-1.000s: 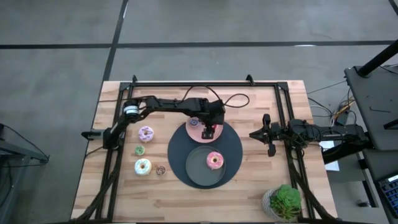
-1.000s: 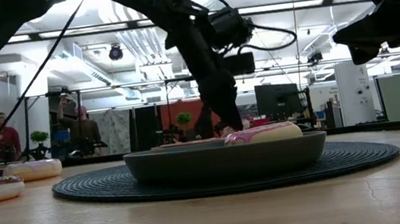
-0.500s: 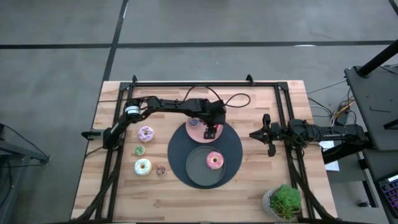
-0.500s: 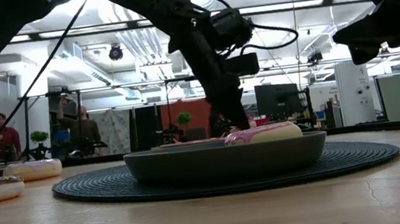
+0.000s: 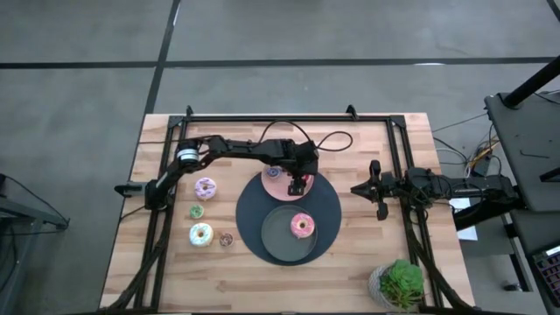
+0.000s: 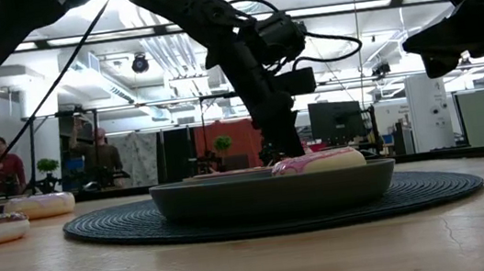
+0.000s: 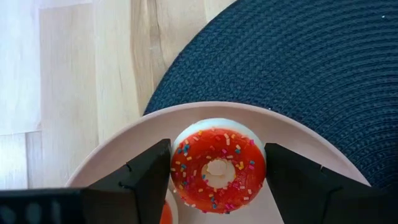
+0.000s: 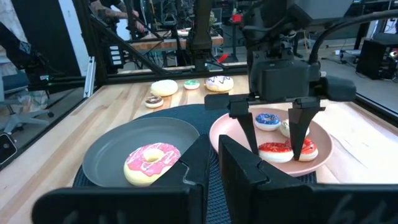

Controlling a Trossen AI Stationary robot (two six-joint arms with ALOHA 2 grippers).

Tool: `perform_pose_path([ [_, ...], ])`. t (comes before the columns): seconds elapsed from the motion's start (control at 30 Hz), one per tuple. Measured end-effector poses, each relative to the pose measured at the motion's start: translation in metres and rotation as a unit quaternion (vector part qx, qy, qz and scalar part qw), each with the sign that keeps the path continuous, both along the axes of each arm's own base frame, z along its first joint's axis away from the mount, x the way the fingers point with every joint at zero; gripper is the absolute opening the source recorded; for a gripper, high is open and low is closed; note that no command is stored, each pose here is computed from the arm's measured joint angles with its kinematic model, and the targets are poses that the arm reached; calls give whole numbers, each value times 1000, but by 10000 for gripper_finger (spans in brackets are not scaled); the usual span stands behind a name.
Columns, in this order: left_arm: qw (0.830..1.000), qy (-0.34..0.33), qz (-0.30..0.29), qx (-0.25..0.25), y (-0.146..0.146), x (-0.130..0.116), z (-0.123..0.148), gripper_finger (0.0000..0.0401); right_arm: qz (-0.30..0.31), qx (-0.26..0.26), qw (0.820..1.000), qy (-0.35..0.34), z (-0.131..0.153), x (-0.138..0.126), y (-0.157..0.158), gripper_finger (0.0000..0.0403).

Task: Pick & Place donuts
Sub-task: Put the small orange donut on the pink plate

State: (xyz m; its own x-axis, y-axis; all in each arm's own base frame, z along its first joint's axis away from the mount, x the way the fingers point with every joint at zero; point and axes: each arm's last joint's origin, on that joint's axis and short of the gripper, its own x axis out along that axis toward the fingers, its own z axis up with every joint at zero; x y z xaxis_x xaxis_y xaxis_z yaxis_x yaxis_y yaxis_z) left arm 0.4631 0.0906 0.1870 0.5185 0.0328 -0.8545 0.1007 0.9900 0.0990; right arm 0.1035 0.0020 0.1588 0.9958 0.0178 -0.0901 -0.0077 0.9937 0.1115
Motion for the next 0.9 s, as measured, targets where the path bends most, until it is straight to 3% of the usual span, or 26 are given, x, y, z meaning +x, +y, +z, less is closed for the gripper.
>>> perform_pose_path([
  [0.9,1000,-5,1,1,2,3,-6,223,0,0,1000,0,0,0,0,29],
])
